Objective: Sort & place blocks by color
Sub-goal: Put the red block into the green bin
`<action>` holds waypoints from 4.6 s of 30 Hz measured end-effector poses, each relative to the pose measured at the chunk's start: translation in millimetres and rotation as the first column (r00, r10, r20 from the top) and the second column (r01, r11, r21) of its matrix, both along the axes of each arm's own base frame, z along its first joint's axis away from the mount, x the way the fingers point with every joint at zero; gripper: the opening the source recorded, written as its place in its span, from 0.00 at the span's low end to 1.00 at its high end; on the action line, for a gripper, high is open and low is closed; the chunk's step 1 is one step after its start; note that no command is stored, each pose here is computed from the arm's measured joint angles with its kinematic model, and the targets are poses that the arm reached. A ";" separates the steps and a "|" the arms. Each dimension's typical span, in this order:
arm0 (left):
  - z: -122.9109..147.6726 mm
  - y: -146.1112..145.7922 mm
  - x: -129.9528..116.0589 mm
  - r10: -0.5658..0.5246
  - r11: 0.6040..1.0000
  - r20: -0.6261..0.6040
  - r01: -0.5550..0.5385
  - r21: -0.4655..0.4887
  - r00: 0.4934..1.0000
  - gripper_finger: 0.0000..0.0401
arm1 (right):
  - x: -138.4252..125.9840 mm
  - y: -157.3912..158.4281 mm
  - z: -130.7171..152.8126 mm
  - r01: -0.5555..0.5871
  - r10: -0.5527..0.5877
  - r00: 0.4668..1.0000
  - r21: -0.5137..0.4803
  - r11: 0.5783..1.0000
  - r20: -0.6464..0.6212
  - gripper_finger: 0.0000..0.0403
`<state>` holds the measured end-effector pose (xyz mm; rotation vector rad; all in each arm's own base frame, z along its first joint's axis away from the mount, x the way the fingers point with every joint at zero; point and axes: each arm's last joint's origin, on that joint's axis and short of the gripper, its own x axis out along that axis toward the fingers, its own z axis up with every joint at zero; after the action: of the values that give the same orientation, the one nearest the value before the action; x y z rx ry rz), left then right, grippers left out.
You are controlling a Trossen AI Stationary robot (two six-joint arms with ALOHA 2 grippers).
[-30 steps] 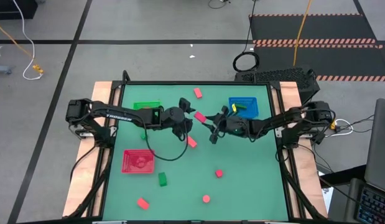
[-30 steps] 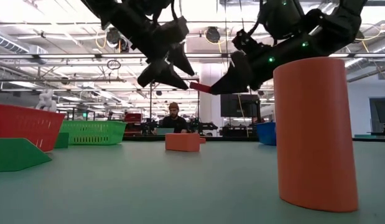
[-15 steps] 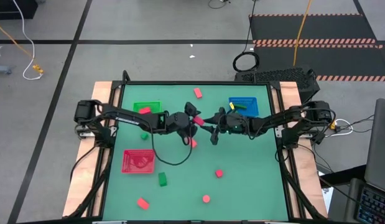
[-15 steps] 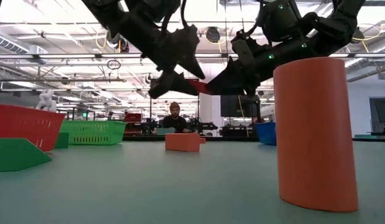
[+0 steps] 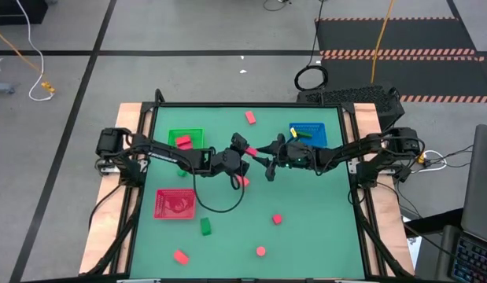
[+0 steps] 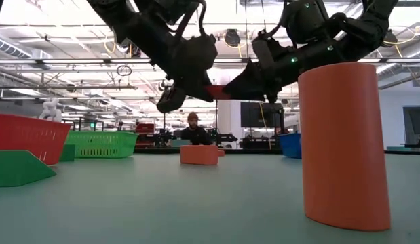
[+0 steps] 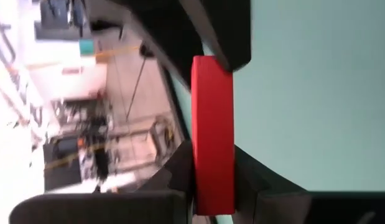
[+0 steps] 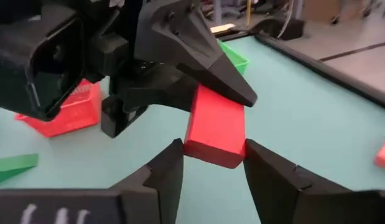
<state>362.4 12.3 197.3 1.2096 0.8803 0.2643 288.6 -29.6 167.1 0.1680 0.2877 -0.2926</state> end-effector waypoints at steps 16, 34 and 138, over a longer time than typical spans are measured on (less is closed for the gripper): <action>31.6 48.6 -74.7 0.405 0.868 -0.159 -0.433 -0.243 0.901 0.14 | -11.5 -4.4 -16.0 0.126 -0.130 0.987 -0.043 0.991 -0.097 0.58; 23.0 92.8 -138.2 0.632 0.278 -0.519 -0.793 -0.542 0.575 0.14 | -11.9 -4.8 -15.8 0.121 -0.126 0.988 -0.059 0.991 -0.090 0.58; 32.7 -72.1 -56.2 0.396 0.325 0.354 0.230 -0.917 0.847 0.49 | -49.5 144.8 -43.9 -0.541 0.456 0.788 -0.112 0.834 -0.414 0.30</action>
<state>306.2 -59.8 230.0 -0.1058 0.4209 0.0989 239.1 115.2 123.3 -0.1983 0.6610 0.1855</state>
